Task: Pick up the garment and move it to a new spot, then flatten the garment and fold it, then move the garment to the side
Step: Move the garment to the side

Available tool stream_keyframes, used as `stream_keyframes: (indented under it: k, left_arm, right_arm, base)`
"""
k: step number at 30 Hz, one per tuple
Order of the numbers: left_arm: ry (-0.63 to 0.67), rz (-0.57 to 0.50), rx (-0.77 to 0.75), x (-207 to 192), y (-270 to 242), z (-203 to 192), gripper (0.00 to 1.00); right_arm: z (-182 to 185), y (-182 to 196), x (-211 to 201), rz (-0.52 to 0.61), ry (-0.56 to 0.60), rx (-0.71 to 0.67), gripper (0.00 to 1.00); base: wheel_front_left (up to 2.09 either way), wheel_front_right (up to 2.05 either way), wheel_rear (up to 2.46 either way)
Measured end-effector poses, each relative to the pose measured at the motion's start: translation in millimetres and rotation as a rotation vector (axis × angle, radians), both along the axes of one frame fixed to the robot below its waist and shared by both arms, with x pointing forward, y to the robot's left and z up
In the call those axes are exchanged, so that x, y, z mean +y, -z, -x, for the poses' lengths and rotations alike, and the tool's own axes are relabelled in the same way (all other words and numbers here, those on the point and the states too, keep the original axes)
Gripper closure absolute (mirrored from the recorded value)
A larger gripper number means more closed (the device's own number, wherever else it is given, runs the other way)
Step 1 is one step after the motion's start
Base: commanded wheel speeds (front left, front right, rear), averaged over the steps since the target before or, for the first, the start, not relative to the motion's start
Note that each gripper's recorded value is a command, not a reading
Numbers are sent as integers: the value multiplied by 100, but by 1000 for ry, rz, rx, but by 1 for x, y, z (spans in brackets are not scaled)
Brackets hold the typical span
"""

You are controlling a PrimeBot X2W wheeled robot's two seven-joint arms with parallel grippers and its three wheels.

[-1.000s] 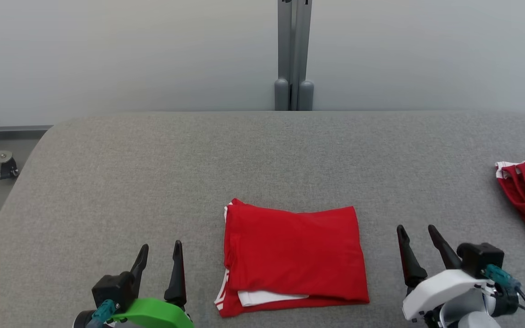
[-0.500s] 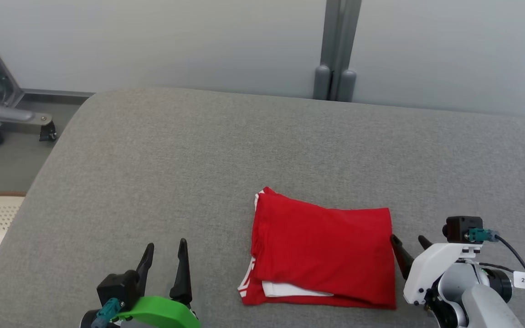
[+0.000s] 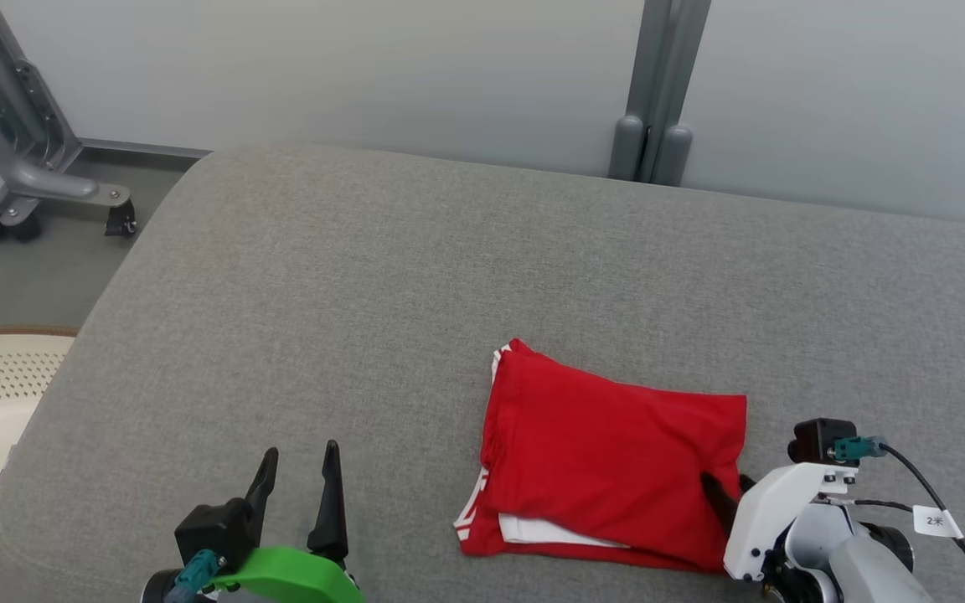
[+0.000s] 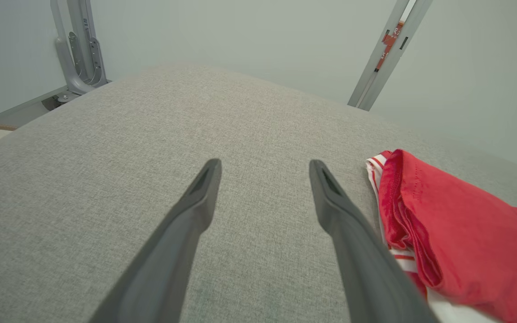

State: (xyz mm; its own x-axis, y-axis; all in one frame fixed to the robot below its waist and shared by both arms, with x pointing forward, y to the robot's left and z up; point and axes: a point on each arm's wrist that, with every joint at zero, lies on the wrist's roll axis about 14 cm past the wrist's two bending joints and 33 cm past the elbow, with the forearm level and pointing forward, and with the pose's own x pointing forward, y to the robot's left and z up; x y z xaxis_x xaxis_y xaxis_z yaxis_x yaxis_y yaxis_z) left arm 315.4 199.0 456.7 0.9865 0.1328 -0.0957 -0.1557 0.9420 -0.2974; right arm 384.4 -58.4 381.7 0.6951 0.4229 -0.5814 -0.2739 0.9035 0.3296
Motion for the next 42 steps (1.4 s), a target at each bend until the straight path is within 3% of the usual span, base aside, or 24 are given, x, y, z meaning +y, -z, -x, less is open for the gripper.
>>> stream_keyframes:
  k: [2, 12, 22, 28, 35, 42]
  left_arm:
    - [12, -1, 1, -3, 0, -2, 0]
    - [118, 0, 9, -34, 4, -17, 0]
    - [334, 5, -8, -103, -1, -46, 0]
    - [494, -2, -30, -156, -7, -67, 0]
    - [662, -6, -20, -213, 0, -80, 0]
    - [737, 8, 26, -236, 19, -84, 0]
  right_arm:
    - [0, 0, 0, 1, 1, -3, 100]
    - [-11, -17, -33, 4, 91, -94, 100]
    - [-3, -49, -167, 116, 357, -208, 100]
    - [16, -70, -225, 131, 521, -262, 100]
    - [46, -66, -259, 134, 662, -254, 100]
    - [61, -57, -279, 161, 733, -228, 100]
  base:
    - [0, 0, 0]
    - [0, 0, 0]
    - [0, 0, 0]
    - [0, 0, 0]
    - [0, 0, 0]
    - [0, 0, 0]
